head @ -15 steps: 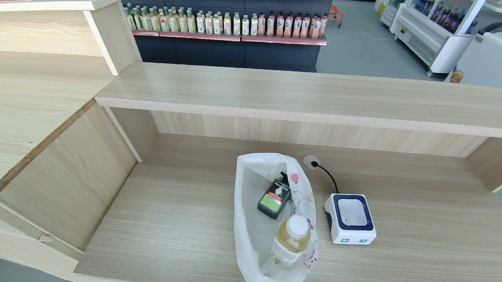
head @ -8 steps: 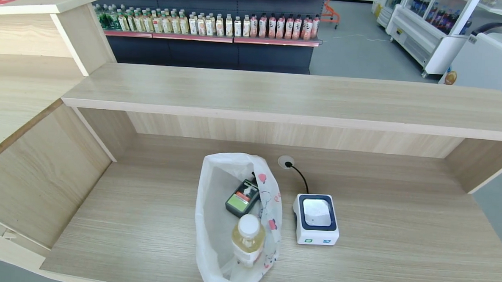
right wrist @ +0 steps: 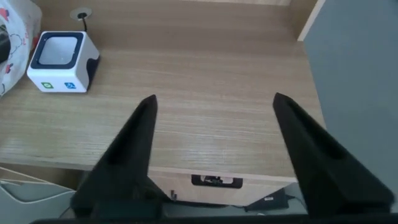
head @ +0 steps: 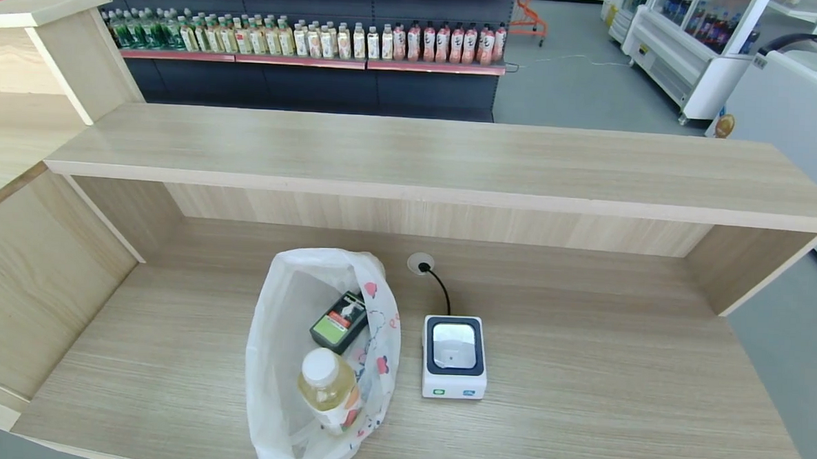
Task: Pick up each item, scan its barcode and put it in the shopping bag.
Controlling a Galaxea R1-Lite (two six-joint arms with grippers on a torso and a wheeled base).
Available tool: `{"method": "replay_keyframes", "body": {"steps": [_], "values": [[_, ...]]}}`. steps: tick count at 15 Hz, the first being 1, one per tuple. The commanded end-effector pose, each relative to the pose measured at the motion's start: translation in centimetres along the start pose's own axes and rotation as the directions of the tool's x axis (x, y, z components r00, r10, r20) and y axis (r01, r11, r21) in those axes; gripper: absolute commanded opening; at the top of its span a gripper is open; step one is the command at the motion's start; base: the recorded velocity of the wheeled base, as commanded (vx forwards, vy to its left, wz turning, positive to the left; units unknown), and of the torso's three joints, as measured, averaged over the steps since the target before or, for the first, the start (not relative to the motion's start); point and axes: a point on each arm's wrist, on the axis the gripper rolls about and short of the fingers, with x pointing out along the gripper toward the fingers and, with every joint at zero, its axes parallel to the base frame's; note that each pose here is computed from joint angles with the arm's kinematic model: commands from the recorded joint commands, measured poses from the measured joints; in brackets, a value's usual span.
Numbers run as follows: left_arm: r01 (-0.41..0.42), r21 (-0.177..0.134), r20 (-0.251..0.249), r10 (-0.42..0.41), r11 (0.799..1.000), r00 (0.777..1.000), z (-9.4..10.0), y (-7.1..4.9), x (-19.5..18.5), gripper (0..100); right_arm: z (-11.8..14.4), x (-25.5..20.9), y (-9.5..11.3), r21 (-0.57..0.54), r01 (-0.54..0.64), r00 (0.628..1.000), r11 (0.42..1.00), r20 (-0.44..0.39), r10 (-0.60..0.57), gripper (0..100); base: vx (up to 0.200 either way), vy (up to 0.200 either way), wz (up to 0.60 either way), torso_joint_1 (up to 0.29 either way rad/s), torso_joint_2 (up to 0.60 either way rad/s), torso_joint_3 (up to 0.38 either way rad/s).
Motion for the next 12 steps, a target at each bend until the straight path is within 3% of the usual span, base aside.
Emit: {"method": "replay_keyframes", "body": {"steps": [1,3,5,12], "values": [[-0.001,-0.001,0.000,0.001,1.000,1.000,-0.01,0.00,0.00,100,-0.01,0.02,0.00,0.003,0.000,1.000,1.000,-0.004,0.000,0,0.000,0.000,0.00,0.000,0.00,0.000],[-0.001,-0.001,-0.002,0.001,1.000,1.000,-0.01,0.00,0.01,100,-0.01,0.02,0.00,0.004,0.000,1.000,1.000,-0.004,0.000,0,0.000,0.000,0.00,0.000,0.00,0.000],[-0.001,-0.001,0.000,0.001,1.000,1.000,-0.01,0.00,0.00,100,-0.01,0.02,0.00,0.007,0.000,1.000,1.000,-0.004,0.000,0,0.200,0.000,0.00,0.002,0.00,0.000],[-0.001,-0.001,0.000,0.001,1.000,1.000,-0.01,0.00,0.00,100,-0.01,0.02,0.00,0.006,0.000,1.000,1.000,-0.004,0.000,0,0.000,0.000,0.00,0.000,0.00,0.000]]}}
